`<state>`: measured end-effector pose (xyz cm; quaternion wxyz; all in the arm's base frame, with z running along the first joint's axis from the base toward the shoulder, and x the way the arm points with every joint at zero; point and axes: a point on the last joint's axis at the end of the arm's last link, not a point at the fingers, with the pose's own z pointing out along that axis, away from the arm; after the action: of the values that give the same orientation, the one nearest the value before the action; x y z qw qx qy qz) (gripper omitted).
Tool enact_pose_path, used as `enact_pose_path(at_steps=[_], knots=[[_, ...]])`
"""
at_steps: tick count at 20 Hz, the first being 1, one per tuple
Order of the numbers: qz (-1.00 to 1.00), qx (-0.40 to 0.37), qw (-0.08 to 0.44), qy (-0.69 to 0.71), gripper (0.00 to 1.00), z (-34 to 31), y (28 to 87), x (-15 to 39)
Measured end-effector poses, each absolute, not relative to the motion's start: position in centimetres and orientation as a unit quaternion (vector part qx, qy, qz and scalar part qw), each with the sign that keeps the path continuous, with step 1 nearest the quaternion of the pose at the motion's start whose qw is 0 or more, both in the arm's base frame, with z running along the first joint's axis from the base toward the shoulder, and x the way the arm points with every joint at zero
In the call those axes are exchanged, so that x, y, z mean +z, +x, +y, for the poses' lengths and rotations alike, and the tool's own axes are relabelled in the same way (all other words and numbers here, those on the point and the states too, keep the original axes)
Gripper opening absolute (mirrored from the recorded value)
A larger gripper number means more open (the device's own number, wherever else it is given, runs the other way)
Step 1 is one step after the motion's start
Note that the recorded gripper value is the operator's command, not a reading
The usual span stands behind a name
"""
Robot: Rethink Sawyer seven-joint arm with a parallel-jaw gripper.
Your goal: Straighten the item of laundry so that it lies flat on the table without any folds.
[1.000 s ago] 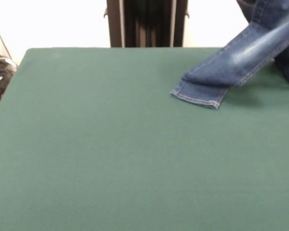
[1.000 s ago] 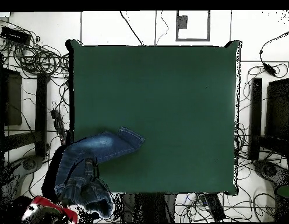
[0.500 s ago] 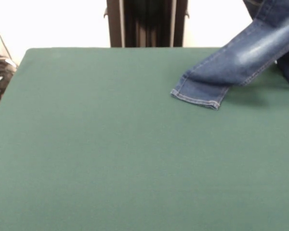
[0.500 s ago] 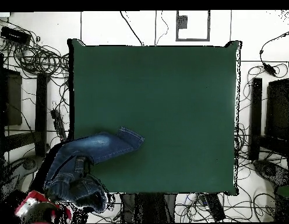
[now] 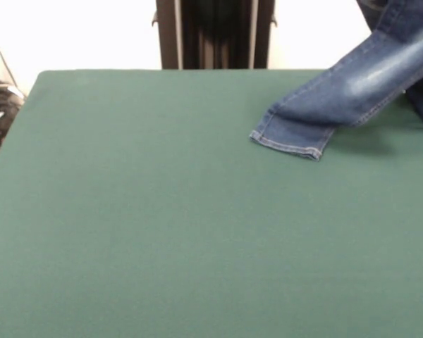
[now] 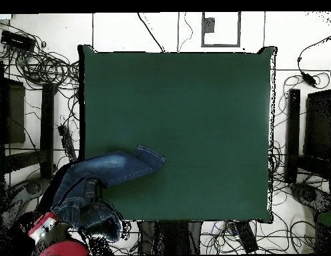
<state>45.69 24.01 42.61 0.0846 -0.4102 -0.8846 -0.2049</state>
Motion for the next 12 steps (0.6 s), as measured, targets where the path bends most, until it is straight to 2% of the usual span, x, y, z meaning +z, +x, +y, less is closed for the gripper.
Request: enact_pose_path(at_steps=[12], knots=[[-0.878, -0.215, 0.094, -0.417, 0.0, 17.8, 48.3, 40.0]])
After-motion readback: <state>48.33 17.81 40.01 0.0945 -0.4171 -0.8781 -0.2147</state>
